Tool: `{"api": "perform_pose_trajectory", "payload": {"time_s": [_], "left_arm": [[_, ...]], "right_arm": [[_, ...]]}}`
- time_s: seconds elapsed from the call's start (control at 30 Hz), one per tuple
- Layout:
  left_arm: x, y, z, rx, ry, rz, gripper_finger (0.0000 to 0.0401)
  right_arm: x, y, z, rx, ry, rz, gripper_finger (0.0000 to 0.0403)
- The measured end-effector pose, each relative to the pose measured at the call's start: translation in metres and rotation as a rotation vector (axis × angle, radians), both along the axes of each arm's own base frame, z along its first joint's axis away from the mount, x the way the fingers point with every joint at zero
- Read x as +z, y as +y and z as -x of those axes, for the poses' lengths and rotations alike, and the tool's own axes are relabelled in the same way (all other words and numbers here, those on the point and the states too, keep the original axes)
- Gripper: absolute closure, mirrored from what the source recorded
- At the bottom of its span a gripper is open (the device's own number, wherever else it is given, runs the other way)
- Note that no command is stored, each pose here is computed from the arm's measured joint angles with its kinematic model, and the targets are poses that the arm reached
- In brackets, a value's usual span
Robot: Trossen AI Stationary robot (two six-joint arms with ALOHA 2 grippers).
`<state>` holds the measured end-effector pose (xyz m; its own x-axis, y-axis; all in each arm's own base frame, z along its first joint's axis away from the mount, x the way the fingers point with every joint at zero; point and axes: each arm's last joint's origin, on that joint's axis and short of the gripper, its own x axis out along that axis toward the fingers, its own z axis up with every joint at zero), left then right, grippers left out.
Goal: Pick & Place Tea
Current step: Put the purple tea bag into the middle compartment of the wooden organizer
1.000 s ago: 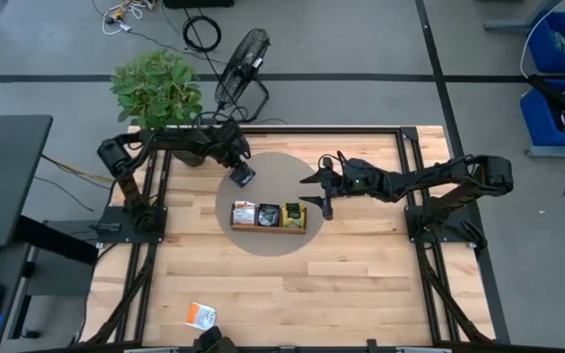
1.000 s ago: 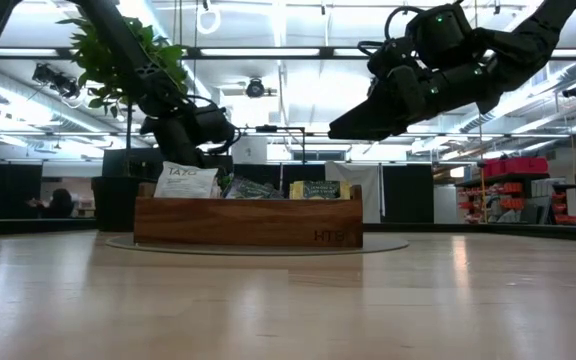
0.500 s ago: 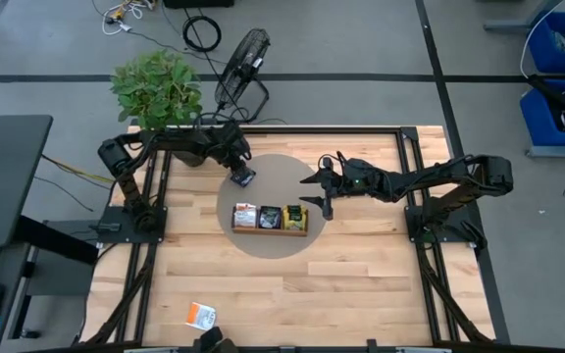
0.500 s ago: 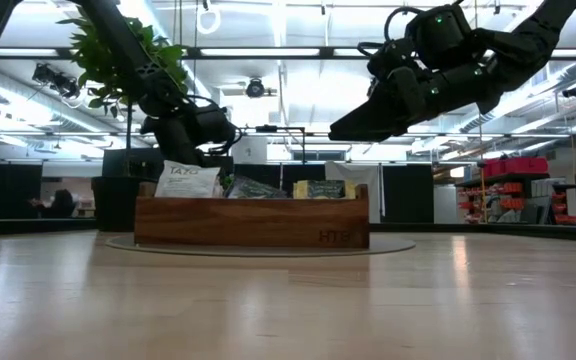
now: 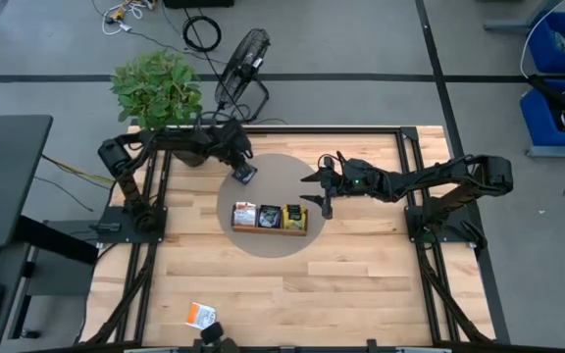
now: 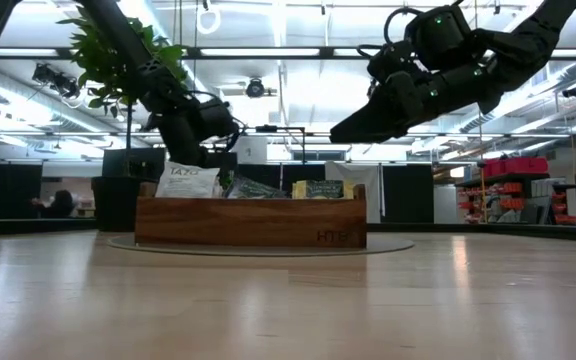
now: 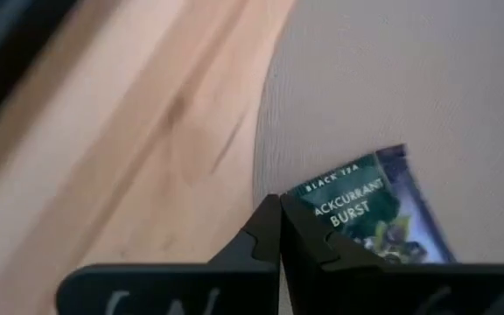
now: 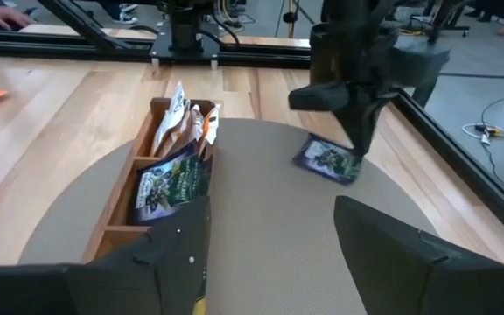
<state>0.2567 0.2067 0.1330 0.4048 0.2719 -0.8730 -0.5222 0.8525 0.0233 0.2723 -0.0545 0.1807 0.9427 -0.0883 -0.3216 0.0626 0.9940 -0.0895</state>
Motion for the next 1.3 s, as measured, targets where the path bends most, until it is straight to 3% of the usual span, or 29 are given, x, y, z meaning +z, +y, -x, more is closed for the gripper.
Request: {"api": "perform_pose_trajectory", "payload": {"time_s": [0.37, 0.77, 1.3], "left_arm": [[0.039, 0.004, -0.021, -0.051, -0.047, -0.044, 0.04], [0.057, -0.017, -0.048, -0.146, -0.09, -0.067, 0.04], [0.094, -0.043, -0.082, -0.272, -0.17, -0.119, 0.04]], "right_arm": [[-0.002, 0.0, 0.001, 0.0, 0.022, -0.009, 0.0152], [-0.003, -0.025, 0.007, -0.106, 0.018, -0.083, 0.0152], [0.005, -0.032, 0.006, -0.101, -0.042, -0.068, 0.0152]]}}
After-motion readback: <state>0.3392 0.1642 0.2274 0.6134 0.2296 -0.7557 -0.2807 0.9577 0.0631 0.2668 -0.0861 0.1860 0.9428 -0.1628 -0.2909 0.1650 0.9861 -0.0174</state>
